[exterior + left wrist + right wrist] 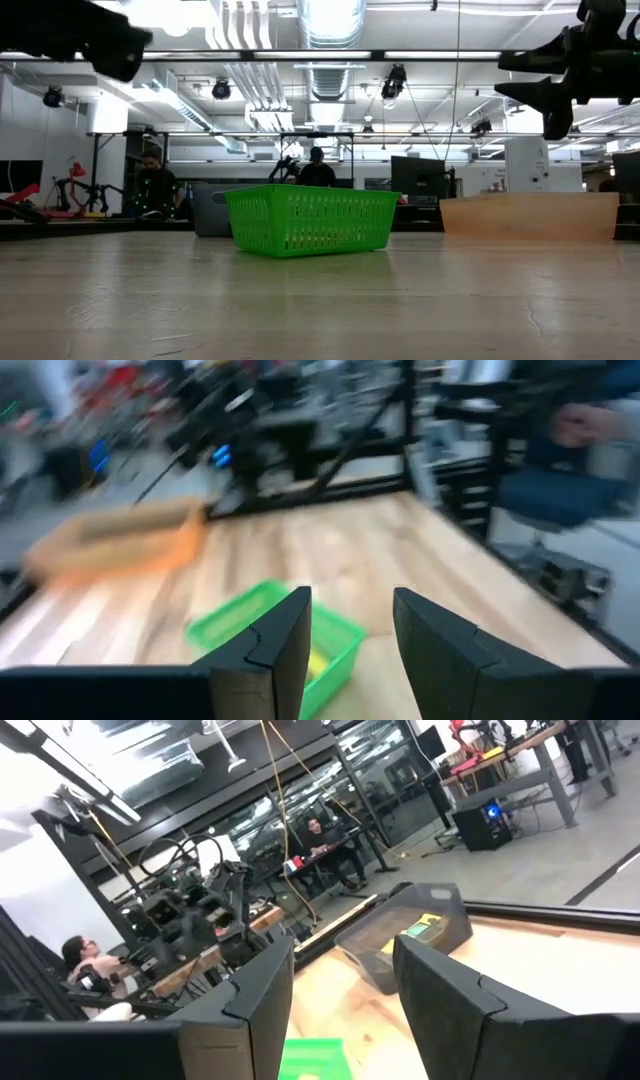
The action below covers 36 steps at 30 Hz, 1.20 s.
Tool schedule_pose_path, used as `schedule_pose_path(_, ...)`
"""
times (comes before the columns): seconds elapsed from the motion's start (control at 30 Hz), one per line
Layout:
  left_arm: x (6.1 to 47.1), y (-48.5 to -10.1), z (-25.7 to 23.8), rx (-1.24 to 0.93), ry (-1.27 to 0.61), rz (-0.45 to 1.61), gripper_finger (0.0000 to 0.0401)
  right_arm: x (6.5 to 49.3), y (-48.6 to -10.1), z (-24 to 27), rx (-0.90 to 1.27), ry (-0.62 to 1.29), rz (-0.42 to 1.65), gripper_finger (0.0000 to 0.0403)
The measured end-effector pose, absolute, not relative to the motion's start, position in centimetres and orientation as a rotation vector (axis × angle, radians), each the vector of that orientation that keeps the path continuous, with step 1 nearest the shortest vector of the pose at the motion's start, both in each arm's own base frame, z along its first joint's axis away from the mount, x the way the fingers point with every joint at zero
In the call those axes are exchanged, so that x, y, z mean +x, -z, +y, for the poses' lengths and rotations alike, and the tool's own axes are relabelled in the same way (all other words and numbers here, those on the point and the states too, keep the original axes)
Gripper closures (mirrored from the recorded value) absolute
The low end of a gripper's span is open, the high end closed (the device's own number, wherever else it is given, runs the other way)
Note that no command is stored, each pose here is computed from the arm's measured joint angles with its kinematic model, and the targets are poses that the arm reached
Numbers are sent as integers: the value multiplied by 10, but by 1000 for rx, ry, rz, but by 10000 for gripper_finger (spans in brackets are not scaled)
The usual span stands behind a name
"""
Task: Pick & Place School Supplies
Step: Return to Home Position
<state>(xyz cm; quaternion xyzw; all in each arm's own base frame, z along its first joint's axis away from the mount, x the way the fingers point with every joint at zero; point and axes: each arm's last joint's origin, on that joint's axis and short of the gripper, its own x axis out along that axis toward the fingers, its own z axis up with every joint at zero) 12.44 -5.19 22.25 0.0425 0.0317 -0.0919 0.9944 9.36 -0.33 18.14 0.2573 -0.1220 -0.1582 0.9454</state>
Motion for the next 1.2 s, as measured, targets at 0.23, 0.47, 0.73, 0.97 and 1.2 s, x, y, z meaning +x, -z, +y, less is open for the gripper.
schedule_pose_path(0.23, 112, -214, -44, 34, 121, 59, 252, 94, -181, -3, 540, 324, -251, 241)
schedule_pose_path(0.47, 97, -191, -37, -26, 124, -89, 252, 94, -181, -4, 541, 329, -252, 236)
schedule_pose_path(0.73, 91, -174, -34, -70, 137, -78, 252, 94, -181, -4, 540, 341, -252, 237)
schedule_pose_path(0.97, 90, -172, -34, -77, 142, -56, 252, 95, -173, -4, 526, 360, -171, 241)
schedule_pose_path(1.2, 91, -170, -35, -80, 148, -29, 252, 95, -172, -4, 586, 356, -177, 235)
